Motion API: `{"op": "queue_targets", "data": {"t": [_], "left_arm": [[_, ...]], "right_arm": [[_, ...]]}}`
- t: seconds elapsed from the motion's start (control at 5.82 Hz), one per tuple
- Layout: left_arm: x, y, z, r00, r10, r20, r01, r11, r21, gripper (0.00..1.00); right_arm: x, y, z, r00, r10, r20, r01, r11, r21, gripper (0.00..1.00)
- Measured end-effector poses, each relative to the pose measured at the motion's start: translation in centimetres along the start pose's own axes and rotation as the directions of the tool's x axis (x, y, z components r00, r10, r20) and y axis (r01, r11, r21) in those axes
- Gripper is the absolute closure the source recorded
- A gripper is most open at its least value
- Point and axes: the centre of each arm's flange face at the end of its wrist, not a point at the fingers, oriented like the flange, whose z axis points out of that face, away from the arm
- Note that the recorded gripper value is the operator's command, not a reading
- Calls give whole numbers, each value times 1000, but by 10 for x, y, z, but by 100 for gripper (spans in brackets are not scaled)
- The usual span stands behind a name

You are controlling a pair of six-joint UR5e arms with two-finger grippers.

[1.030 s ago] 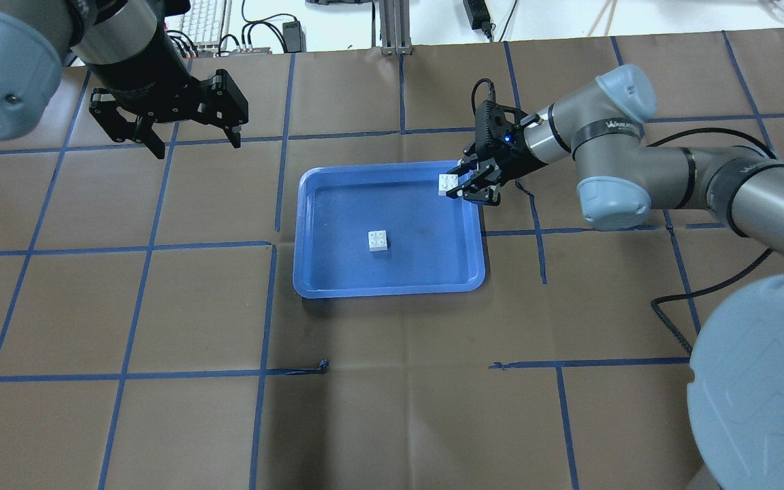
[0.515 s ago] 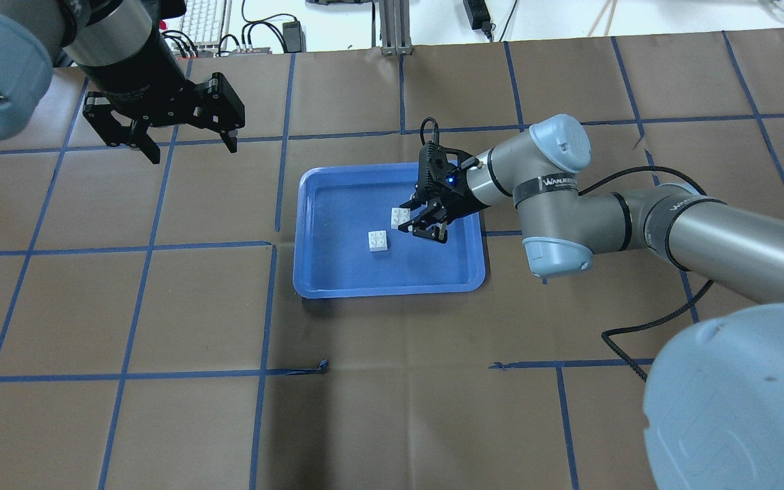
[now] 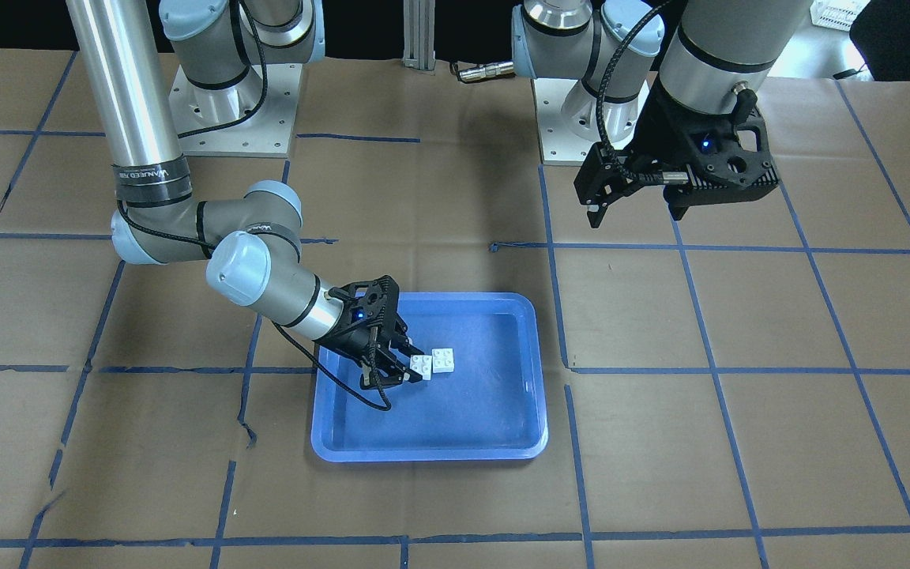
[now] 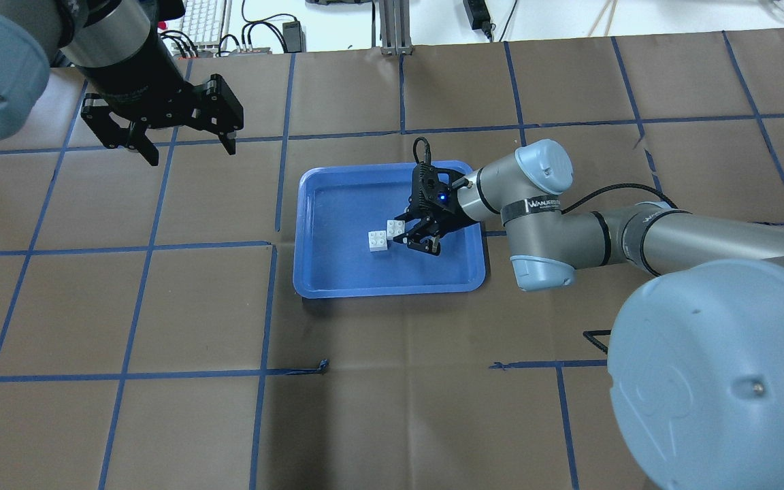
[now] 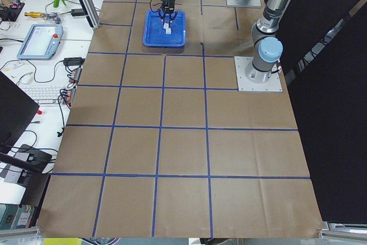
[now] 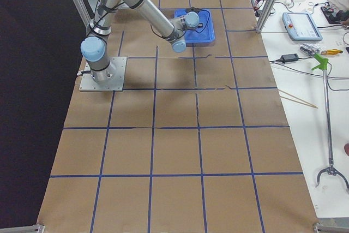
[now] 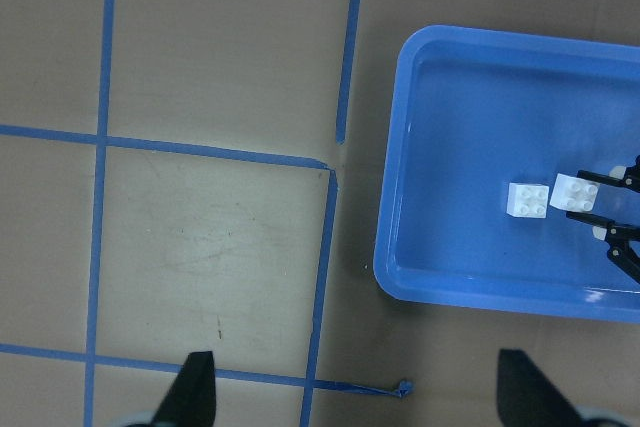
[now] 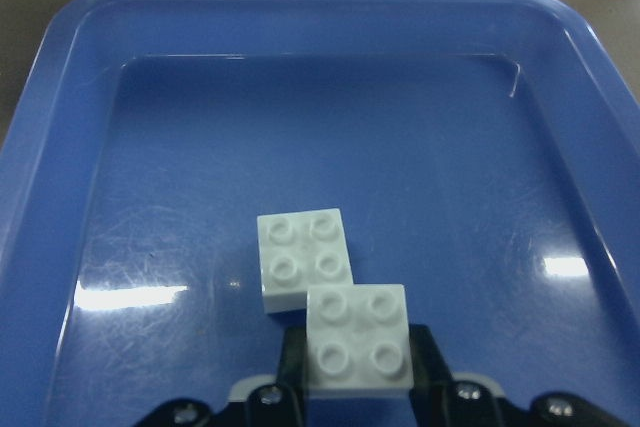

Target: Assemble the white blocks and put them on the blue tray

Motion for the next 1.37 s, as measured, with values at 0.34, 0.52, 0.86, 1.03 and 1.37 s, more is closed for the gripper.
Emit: {"op": "queue_targets", "data": {"t": [0.34, 0.52, 0.86, 1.03, 1.37], "left_arm": [[-1, 0, 0, 1000, 2, -1, -2, 1000, 0, 1], [-1, 0, -1, 1000, 1, 0, -1, 1000, 2, 1], [-2, 0, -2, 1000, -1, 2, 1, 1000, 5, 1], [-2, 0, -3, 1000, 0, 2, 0, 1000, 6, 1], [-2, 0, -3, 1000, -1, 1, 1, 1000, 8, 1]], "right_arm": [[-1, 1, 2, 1000, 5, 3, -5, 1000, 0, 75], [-1, 1, 2, 1000, 10, 4, -10, 1000, -1, 75], [-2, 1, 2, 1000, 17, 7, -17, 1000, 1, 75], [-2, 0, 2, 1000, 17, 8, -17, 1000, 2, 75], [-6, 2, 4, 1000, 22, 16, -22, 1000, 1, 75]]}}
